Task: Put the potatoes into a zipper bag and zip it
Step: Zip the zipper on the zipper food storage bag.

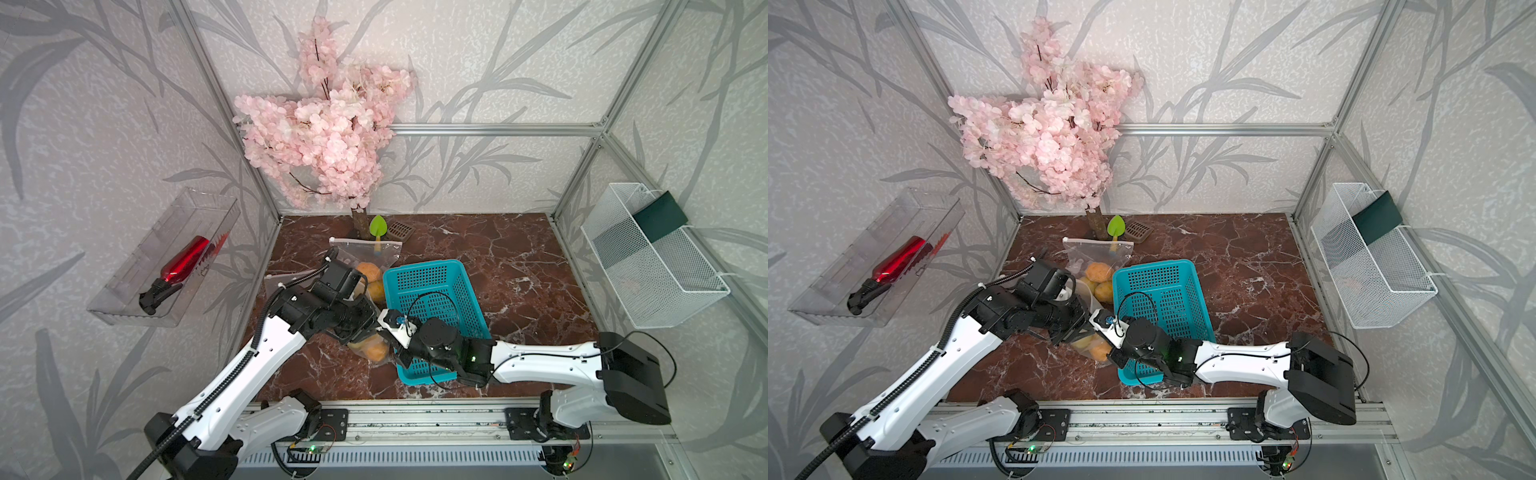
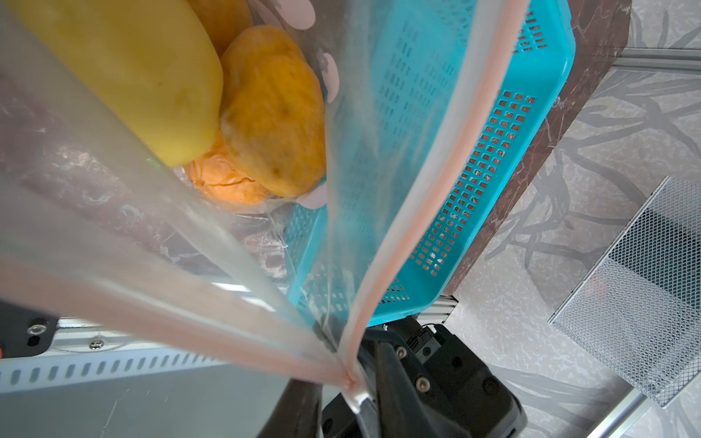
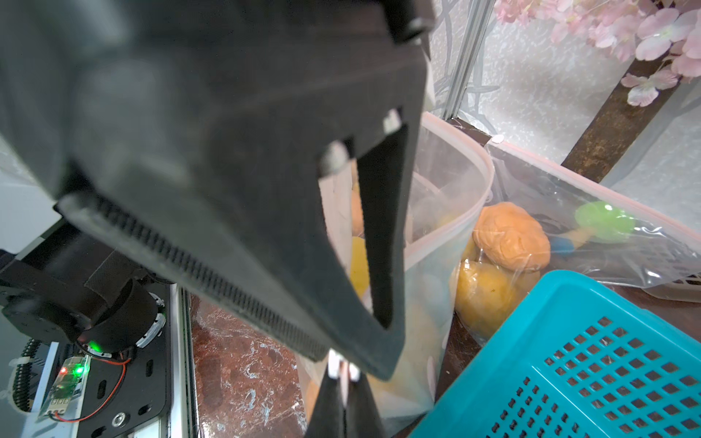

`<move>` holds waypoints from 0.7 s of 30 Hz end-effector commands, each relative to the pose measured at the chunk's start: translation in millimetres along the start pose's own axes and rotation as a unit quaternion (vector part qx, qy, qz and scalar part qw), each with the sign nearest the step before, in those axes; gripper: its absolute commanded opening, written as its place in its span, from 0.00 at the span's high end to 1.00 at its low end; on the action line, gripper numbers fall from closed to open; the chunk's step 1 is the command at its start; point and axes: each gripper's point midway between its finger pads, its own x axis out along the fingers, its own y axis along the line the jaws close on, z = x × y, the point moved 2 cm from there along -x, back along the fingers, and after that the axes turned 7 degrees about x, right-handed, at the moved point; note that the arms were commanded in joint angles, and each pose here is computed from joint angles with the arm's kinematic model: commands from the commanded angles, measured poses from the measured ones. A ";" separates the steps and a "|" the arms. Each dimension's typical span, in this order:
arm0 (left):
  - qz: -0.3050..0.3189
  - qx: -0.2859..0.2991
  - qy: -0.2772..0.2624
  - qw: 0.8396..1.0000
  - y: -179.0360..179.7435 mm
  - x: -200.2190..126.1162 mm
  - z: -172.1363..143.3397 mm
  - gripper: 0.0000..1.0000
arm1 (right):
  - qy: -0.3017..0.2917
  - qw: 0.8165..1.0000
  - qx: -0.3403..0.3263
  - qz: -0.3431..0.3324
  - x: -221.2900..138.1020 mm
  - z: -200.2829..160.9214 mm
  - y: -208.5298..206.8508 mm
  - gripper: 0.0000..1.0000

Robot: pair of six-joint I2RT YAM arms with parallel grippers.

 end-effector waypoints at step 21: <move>0.048 0.017 -0.034 0.998 5.7 -6.9 13.8 1.00 | -0.036 0.999 0.009 0.005 -6.6 23.6 5.2 1.00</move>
